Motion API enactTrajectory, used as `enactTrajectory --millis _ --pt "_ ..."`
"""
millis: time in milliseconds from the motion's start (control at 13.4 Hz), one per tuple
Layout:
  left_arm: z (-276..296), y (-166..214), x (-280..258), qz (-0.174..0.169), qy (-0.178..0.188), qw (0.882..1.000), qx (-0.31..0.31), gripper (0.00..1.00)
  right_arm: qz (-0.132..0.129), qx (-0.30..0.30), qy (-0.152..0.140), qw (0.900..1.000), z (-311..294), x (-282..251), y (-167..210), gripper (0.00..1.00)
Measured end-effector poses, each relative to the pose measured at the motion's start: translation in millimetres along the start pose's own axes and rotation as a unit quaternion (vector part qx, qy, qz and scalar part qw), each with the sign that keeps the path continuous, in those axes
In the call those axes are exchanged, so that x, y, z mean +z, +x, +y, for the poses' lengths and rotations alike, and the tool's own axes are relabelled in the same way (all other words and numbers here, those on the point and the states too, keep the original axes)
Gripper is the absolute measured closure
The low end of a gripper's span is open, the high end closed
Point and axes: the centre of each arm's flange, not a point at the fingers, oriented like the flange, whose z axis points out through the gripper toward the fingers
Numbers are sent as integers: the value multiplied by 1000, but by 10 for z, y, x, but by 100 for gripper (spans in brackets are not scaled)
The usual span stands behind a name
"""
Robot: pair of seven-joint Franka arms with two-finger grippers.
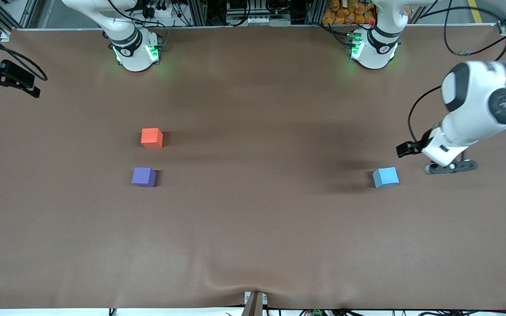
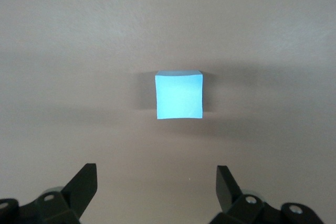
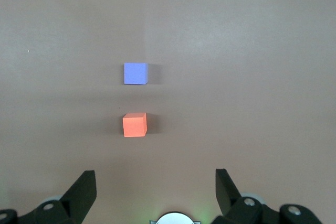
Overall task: Place blue block between orange and purple blocks
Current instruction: 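Lower the left gripper over the light-blue cube and close on it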
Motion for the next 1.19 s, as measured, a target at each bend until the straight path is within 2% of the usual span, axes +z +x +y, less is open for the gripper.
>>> enactTrajectory --millis 299,522,1194 --pt "7 -19 659 21 -7 1000 1 0 0 0 1 1000 3 0 0 0" --pt "11 10 1011 21 -11 1000 0 0 0 2 1 1000 17 -2 0 0" --pt "59 111 1385 51 -20 998 1 0 0 2 2 1000 21 -3 0 0"
